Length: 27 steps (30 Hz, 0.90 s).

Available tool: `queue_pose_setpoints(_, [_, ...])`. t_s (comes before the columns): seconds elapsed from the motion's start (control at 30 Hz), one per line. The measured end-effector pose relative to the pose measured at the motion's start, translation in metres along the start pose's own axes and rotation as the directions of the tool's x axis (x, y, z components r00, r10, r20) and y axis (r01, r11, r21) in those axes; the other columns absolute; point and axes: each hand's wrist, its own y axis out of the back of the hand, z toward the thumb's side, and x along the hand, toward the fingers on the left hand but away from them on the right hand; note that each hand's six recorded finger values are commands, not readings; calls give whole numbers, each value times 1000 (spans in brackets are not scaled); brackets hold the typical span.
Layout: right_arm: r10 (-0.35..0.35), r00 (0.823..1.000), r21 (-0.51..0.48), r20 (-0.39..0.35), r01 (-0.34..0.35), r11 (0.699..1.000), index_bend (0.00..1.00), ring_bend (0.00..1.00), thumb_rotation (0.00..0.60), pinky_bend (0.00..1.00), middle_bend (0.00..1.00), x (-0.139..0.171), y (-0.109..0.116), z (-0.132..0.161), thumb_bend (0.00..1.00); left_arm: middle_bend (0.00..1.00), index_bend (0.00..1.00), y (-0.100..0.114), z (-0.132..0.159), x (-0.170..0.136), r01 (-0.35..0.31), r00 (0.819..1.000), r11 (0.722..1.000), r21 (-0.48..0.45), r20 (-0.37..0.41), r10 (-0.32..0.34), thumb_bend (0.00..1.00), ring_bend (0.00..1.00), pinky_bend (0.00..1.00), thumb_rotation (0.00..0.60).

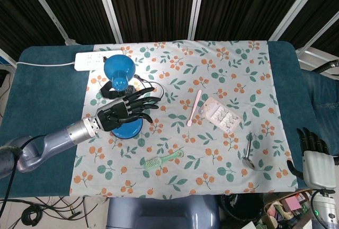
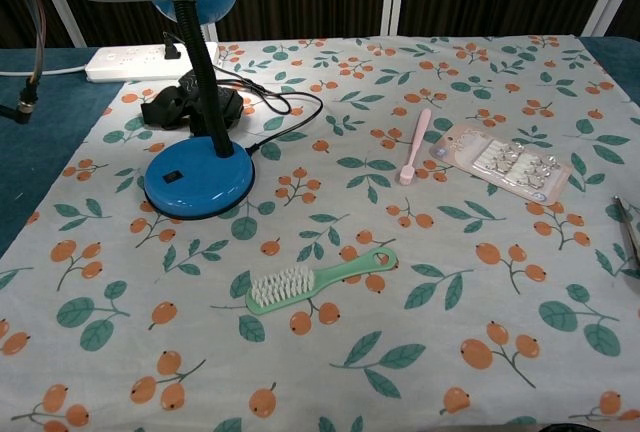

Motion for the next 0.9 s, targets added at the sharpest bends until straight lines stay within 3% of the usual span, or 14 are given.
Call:
queue_pose_setpoints(0.4, [2, 1000, -1, 2, -2, 1000, 0, 64, 600, 127, 39, 0, 0, 0, 195, 139, 0, -1, -3, -1, -2, 1000, 999, 38, -28, 3, 284, 133, 345, 600])
queue_pose_setpoints(0.57, [4, 1000, -1, 3, -4, 1000, 0, 64, 600, 127, 39, 0, -1, -1, 195, 136, 0, 3, -13, -6, -8, 994, 980, 198, -105, 29, 288, 133, 345, 600])
queue_pose_setpoints(0.7, [4, 1000, -1, 4, -4, 1000, 0, 64, 600, 127, 39, 0, -1, -1, 195, 141, 0, 6, -25, -14, 15, 982, 920, 392, -180, 61, 288, 133, 344, 600])
queue_pose_setpoints(0.9, [4, 1000, 1, 3, -4, 1000, 0, 64, 600, 127, 39, 1, -1, 0, 195, 147, 0, 17, -39, -32, 47, 959, 751, 659, -240, 150, 288, 133, 345, 600])
